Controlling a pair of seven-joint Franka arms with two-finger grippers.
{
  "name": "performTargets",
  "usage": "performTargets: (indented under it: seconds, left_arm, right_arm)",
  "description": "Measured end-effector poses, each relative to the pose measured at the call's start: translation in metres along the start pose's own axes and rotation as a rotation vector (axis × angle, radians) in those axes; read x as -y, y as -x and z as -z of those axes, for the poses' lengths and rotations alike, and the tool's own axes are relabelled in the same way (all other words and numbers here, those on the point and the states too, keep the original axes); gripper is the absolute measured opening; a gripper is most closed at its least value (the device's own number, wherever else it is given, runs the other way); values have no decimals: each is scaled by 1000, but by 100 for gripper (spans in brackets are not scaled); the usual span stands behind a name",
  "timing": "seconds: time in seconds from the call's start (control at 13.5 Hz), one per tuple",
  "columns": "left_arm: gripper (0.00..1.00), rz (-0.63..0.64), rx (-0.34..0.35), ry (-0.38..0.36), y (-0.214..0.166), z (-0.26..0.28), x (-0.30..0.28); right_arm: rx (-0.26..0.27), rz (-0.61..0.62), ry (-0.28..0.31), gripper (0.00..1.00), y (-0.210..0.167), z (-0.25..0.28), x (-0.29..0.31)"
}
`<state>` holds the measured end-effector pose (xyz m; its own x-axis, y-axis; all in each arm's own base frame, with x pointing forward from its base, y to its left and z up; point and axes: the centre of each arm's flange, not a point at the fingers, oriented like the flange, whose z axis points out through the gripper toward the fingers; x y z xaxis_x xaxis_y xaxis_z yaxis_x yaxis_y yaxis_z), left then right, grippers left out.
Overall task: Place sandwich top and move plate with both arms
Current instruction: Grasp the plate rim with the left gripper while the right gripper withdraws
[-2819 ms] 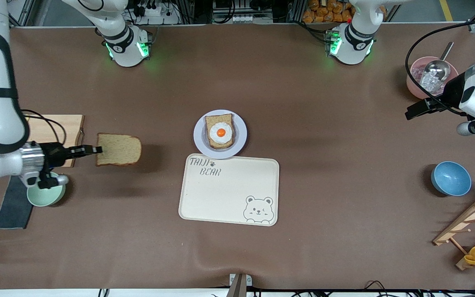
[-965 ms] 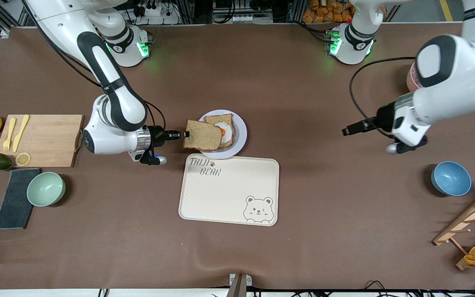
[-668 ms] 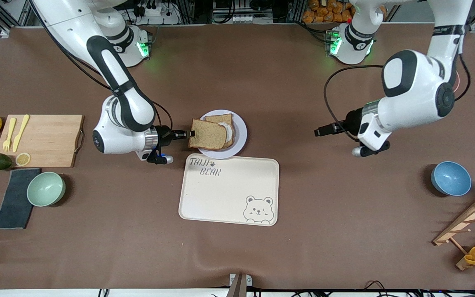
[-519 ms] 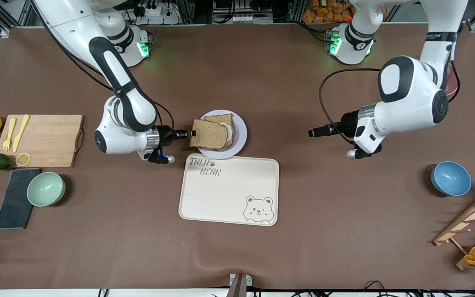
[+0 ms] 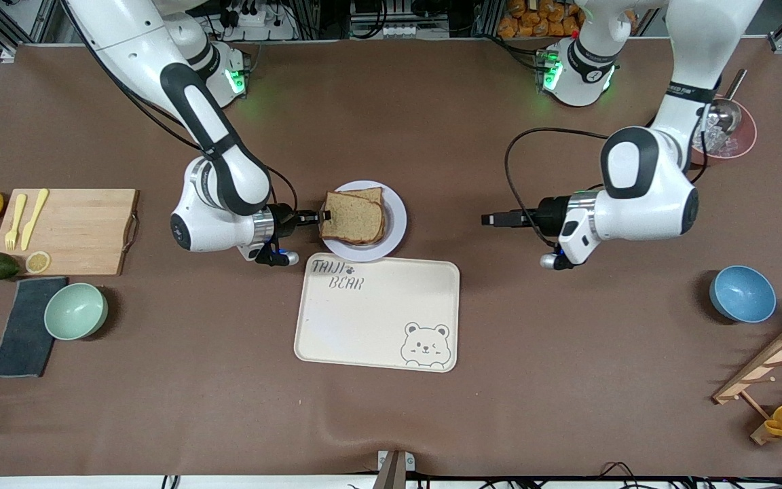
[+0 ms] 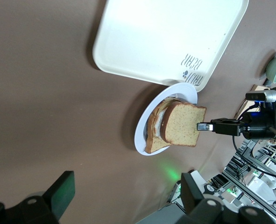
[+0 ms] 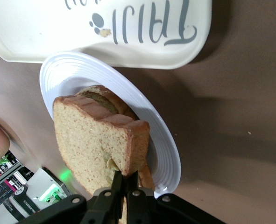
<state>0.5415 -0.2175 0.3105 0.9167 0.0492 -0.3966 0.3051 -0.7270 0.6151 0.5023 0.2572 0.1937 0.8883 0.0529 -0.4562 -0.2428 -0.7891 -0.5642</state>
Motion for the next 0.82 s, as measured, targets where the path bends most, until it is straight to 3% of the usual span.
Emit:
performTargets:
  seconds: [0.15,0.3,0.82]
  left_arm:
    - [100,17,-6,35,1,-28,-10]
    - [100,27,-17,75,3,-63,-20]
    - [100,-11,12,244,-1,-135,15]
  right_arm:
    - [8,-4,2,6,1,-3,-2]
    - [11,-5,4,20,2,-5,-3]
    - [14,-16,-23,97,-2,13,-5]
